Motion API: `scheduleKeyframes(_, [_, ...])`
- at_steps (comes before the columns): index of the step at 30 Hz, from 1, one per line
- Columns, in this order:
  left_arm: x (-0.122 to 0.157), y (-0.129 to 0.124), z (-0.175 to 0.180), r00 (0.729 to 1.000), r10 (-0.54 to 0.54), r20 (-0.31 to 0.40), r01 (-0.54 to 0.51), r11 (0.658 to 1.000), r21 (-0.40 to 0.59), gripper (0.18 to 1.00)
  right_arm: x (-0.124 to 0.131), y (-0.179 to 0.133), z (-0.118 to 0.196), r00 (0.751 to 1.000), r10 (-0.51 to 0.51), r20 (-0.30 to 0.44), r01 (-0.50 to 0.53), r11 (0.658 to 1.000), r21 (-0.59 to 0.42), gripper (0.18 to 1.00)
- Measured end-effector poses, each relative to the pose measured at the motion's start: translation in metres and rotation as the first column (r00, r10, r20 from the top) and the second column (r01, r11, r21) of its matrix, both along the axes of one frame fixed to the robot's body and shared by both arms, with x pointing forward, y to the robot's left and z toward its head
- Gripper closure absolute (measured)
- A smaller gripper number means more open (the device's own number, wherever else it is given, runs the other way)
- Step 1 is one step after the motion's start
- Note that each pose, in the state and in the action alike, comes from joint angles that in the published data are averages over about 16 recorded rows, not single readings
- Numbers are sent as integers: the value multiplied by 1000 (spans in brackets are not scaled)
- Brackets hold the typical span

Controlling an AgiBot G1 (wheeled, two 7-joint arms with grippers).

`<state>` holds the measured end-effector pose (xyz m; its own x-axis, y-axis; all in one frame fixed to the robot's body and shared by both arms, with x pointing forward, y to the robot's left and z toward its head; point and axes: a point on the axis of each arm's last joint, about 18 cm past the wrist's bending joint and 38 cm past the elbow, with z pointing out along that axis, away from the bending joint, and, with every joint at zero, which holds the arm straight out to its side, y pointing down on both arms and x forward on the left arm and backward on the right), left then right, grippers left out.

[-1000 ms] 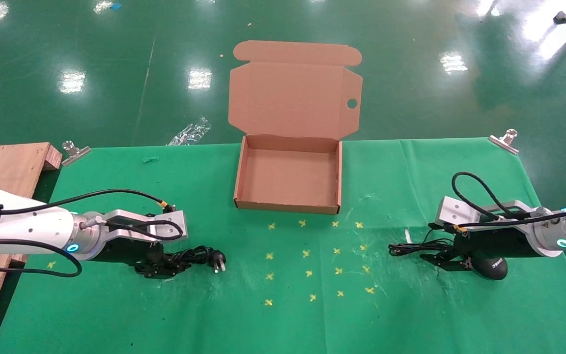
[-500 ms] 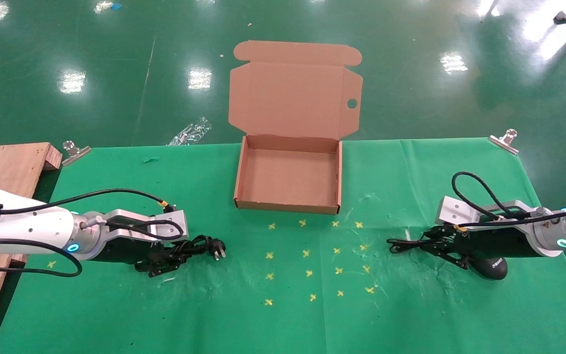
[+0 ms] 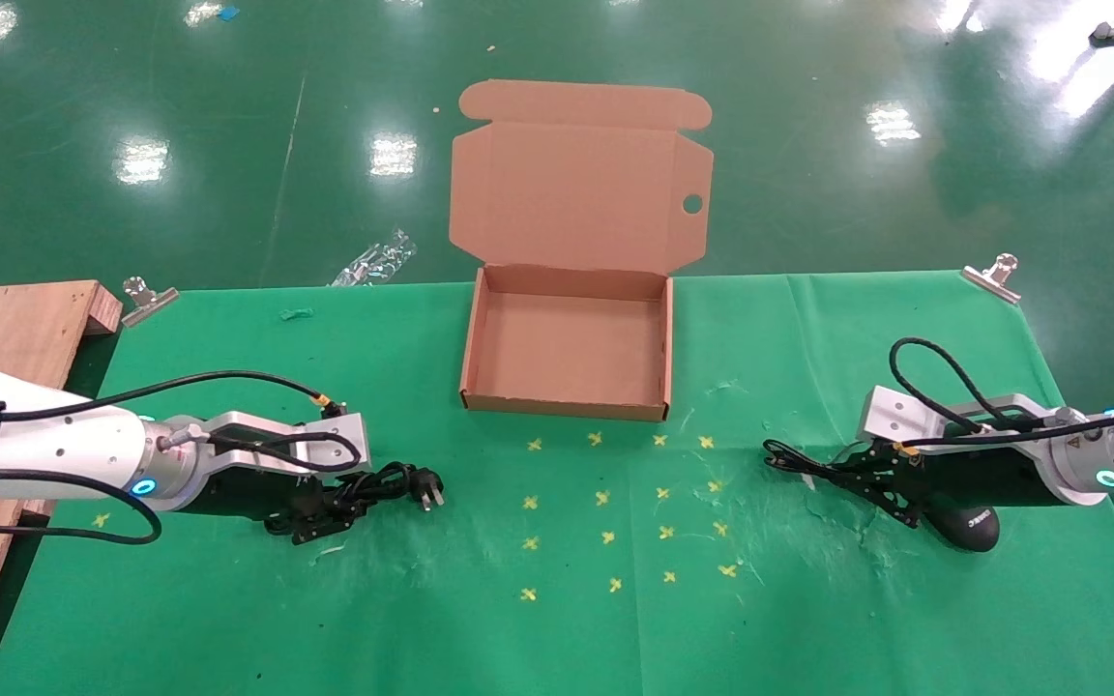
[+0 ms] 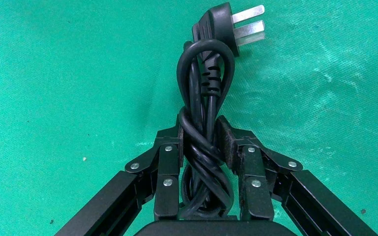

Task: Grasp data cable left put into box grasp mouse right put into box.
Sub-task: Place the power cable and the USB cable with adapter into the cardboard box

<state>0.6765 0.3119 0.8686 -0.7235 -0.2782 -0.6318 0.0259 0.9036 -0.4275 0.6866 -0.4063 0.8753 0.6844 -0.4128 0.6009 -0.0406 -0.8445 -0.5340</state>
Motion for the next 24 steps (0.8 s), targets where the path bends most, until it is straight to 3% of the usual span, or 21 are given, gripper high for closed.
scheduleKeyframes(8, [-16, 3, 32, 998, -58, 20, 59, 997, -45, 863, -12, -8, 40, 996, 33, 77, -38, 997, 64, 966])
scheduleKeyframes(13, [-35, -14, 64, 987, -157, 44, 161, 982, -99, 863, -32, -17, 80, 985, 65, 160, -83, 991, 108, 967])
scheduleKeyframes(19, [-46, -67, 91, 953, -285, 104, 297, 946, -127, 863, -65, -25, 130, 960, 96, 264, -132, 983, 124, 968])
scheduleKeyframes(24, [-27, -129, 99, 928, -316, 196, 340, 935, -102, 864, -96, -24, 163, 936, 104, 336, -149, 982, 113, 968])
